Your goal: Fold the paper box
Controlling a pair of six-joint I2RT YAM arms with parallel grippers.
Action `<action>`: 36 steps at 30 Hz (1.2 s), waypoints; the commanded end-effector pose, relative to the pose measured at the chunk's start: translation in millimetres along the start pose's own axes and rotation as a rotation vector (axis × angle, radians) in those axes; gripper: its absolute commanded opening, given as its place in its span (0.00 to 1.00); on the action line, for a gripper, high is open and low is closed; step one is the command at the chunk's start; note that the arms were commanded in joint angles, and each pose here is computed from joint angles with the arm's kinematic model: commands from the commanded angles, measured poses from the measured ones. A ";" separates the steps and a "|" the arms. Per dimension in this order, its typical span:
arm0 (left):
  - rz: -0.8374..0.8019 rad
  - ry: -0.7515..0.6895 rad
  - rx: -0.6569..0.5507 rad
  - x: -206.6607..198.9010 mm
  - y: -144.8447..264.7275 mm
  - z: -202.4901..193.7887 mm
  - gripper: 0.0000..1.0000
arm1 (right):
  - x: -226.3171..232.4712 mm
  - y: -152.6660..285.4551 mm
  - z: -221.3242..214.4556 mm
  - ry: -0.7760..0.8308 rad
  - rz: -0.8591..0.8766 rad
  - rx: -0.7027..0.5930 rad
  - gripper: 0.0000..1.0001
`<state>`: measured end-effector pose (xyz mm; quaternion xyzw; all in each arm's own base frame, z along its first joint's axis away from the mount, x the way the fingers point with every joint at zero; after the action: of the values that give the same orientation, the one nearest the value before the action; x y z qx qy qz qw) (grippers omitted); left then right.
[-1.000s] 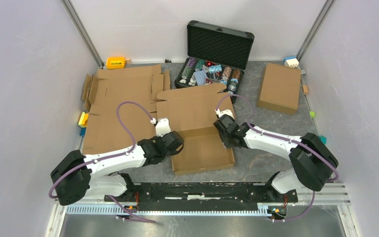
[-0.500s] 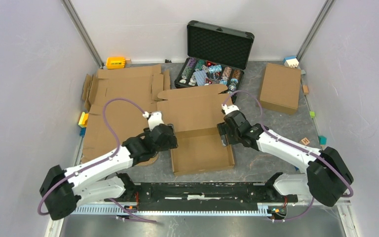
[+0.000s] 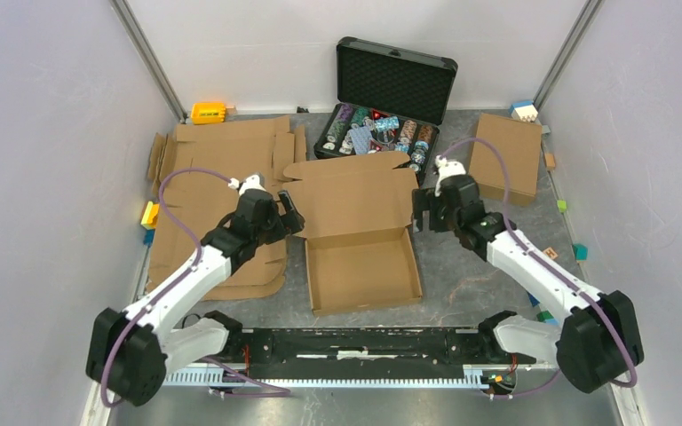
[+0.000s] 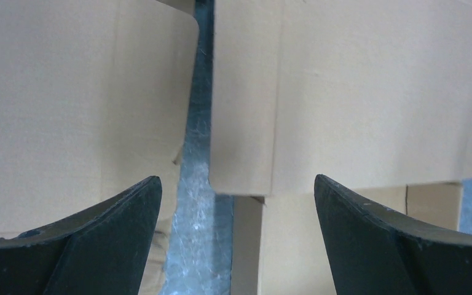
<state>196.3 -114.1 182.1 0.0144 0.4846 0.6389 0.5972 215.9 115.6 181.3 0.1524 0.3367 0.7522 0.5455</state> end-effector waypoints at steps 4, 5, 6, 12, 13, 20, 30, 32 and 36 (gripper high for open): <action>-0.070 0.021 -0.049 -29.8 -26.1 36.7 1.00 | -25.0 -25.7 45.7 -0.044 0.195 -0.148 0.98; -0.076 0.024 -0.062 -32.6 -28.8 41.7 1.00 | -27.0 -31.7 49.6 -0.052 0.224 -0.140 0.98; -0.080 0.027 -0.069 -34.4 -32.4 46.0 1.00 | -32.2 -35.6 56.8 -0.071 0.246 -0.147 0.98; -0.050 0.081 -0.044 -29.3 -59.1 73.5 0.97 | -56.1 -69.0 77.7 -0.188 0.308 -0.164 0.95; -0.049 0.086 -0.047 -28.0 -62.8 77.1 0.97 | -58.3 -74.0 80.9 -0.186 0.297 -0.162 0.96; -0.061 0.090 0.042 -26.9 -89.8 82.6 0.83 | -65.2 -114.5 93.7 -0.195 0.308 -0.116 0.91; -0.081 0.071 0.097 -36.5 -111.8 87.9 0.35 | -63.5 -135.5 96.9 -0.203 0.349 -0.087 0.69; -0.078 0.058 0.088 -38.2 -110.6 90.2 0.19 | -61.7 -135.8 97.0 -0.204 0.373 -0.088 0.58; -0.073 0.000 0.076 -47.5 -102.8 90.0 0.05 | -57.5 -129.4 106.1 -0.184 0.385 -0.117 0.29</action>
<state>335.5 -108.9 167.6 0.0158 0.5481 0.6039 0.5785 384.4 112.0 155.5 0.2772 0.2322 0.8206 0.4426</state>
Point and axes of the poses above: each gripper's point midway between its finger pads, its own y axis back along the fingers, its own x axis along the line the jaws close on, z = x × y, the point moved 10 cm from there along y, back along the fingers, and after that the axes turned 15 degrees about y, right-handed, at the moved point
